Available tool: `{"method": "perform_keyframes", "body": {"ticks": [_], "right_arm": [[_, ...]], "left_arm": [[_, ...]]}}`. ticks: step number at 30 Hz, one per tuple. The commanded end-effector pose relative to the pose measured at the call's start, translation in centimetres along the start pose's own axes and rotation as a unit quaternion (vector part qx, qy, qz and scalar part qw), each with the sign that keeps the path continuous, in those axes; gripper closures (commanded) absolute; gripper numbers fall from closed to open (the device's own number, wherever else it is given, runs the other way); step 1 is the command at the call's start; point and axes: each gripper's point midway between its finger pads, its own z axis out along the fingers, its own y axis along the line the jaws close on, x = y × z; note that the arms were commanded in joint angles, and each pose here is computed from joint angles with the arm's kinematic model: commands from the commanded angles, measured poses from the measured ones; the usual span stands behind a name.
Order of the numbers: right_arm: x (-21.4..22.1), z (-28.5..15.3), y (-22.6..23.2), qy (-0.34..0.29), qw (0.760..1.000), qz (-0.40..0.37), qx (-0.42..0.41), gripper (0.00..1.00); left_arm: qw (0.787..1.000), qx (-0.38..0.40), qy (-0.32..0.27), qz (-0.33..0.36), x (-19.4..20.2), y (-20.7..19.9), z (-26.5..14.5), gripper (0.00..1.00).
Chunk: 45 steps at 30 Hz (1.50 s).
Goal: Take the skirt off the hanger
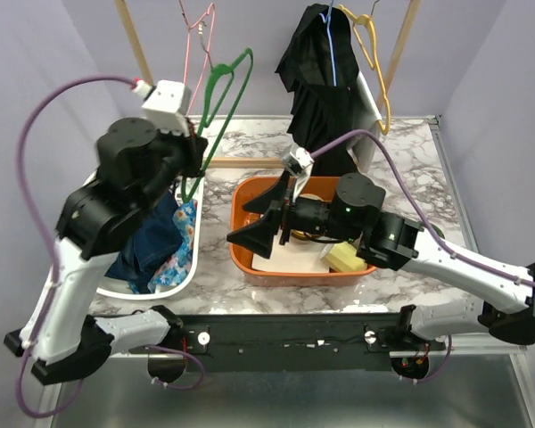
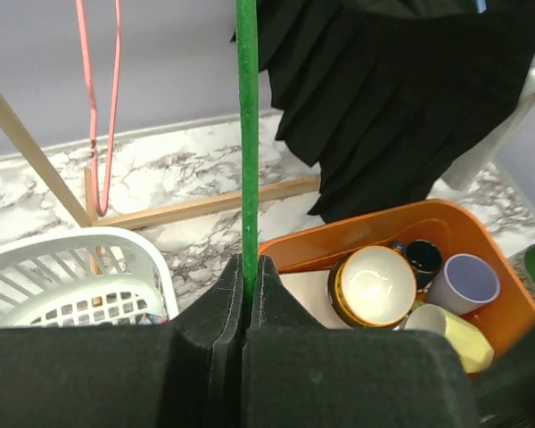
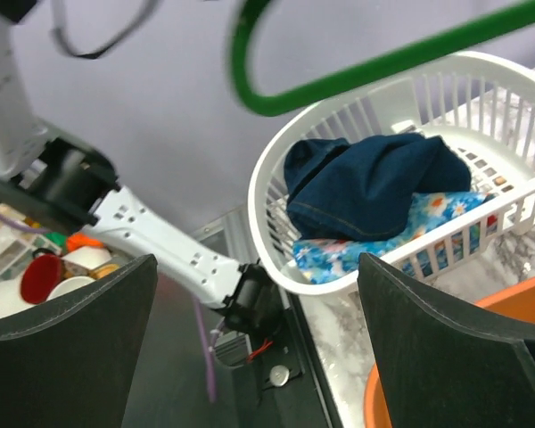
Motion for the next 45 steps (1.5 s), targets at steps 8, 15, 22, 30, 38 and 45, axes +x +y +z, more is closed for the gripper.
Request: {"method": "perform_keyframes", "body": {"ticks": [8,15,22,30,38,45], "right_arm": [[-1.3,-6.1,1.8,-0.048,0.999,0.010,-0.016,0.00],[-1.9,-7.7,1.2,-0.072,0.997,-0.007,0.002,0.00],[-2.6,-8.3,1.4,-0.087,0.996,-0.010,0.002,0.00],[-3.8,-8.8,1.6,-0.103,0.995,-0.017,0.005,0.00],[-3.8,-8.7,1.7,-0.103,0.995,-0.011,0.002,0.00],[-3.6,-8.7,1.6,-0.101,0.995,-0.006,0.004,0.00]], "left_arm": [[0.996,-0.073,-0.012,0.056,-2.6,0.3,9.3,1.00],[0.991,-0.101,-0.040,0.073,-5.3,1.7,11.8,1.00],[0.992,-0.090,-0.056,0.065,-7.7,3.2,14.3,1.00],[0.995,-0.080,-0.026,0.057,-5.4,3.9,17.5,1.00],[0.995,-0.085,-0.003,0.048,-3.6,5.0,19.7,1.00],[0.995,-0.083,0.013,0.050,-2.6,5.3,19.9,0.82]]}}
